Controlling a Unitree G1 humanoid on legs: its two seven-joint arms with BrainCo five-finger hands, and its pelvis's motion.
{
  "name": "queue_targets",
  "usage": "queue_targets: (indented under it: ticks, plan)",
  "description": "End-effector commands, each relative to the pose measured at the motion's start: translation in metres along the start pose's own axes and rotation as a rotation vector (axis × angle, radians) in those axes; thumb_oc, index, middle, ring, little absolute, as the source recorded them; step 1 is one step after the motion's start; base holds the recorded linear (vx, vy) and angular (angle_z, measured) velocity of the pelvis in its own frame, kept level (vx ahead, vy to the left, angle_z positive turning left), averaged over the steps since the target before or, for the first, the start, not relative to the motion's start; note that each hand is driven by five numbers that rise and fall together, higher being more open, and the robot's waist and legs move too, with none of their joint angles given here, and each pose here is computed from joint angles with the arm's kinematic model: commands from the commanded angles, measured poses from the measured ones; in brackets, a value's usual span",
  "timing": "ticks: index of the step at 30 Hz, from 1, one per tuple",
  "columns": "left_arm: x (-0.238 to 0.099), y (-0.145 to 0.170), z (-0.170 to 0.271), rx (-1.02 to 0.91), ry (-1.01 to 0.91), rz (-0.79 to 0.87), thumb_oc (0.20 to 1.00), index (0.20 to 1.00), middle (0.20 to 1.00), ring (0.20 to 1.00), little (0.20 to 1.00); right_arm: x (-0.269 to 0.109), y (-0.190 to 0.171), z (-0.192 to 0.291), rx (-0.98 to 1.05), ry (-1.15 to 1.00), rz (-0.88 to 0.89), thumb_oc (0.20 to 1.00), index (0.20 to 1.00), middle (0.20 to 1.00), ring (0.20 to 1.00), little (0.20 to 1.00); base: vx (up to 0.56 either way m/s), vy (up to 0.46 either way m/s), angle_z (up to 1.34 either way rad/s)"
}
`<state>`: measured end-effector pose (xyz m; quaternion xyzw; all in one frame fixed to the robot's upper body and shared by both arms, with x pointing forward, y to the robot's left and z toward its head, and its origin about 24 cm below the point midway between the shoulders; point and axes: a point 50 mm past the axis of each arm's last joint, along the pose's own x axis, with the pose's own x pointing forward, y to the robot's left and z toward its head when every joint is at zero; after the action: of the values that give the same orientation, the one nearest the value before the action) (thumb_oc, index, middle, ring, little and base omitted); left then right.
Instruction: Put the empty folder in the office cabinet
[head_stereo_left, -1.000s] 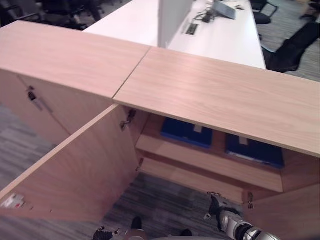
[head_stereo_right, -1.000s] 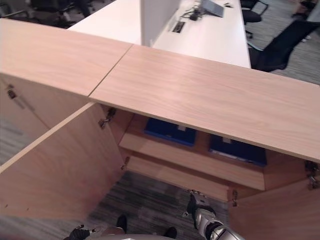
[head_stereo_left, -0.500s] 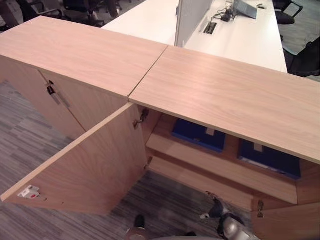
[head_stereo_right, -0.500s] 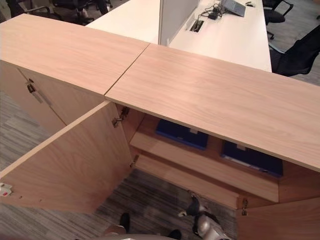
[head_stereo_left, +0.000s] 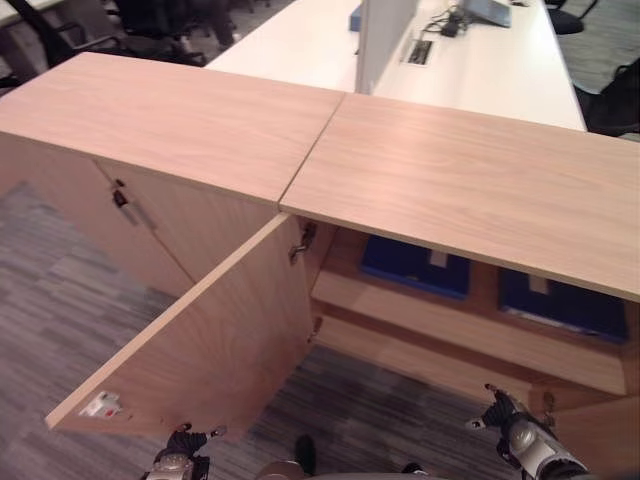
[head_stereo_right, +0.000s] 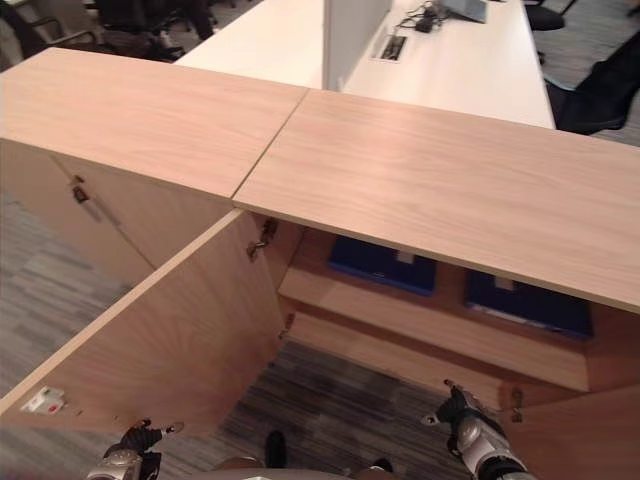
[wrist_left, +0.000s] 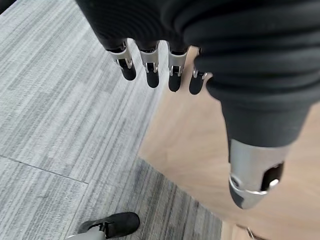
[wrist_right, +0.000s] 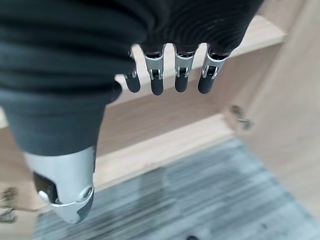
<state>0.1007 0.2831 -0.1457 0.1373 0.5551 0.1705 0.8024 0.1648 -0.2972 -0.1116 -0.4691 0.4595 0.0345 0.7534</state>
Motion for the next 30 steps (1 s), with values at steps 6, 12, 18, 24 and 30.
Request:
queue_targets:
  ticks: [6,12,18,24,30]
  plan:
    - [-0.008,0.049,-0.058,0.095,0.247,0.094,1.000,1.000,1.000,1.000,1.000,-0.011,0.066,0.014,0.056,0.032,0.162,1.000,1.000,1.000,1.000,1.000,-0.03,-0.220,0.25]
    - [-0.006,0.064,-0.046,0.101,0.226,0.145,1.000,1.000,1.000,1.000,1.000,-0.015,0.076,0.015,0.096,0.027,0.178,1.000,1.000,1.000,1.000,1.000,-0.08,-0.245,0.18]
    - [0.000,0.018,-0.015,0.043,0.111,0.083,1.000,1.000,1.000,1.000,1.000,-0.016,0.072,-0.002,0.118,0.114,0.116,1.000,1.000,1.000,1.000,1.000,-0.17,-0.153,0.68]
    - [-0.002,-0.008,-0.014,-0.013,0.081,0.047,1.000,1.000,1.000,1.000,1.000,-0.017,0.069,-0.019,0.112,0.183,0.101,1.000,1.000,1.000,1.000,1.000,-0.04,0.020,0.34]
    - [-0.007,-0.035,0.023,-0.109,-0.114,-0.031,1.000,1.000,1.000,1.000,1.000,-0.024,0.074,-0.041,0.129,0.257,0.085,1.000,1.000,1.000,1.000,1.000,-0.01,0.070,0.37]
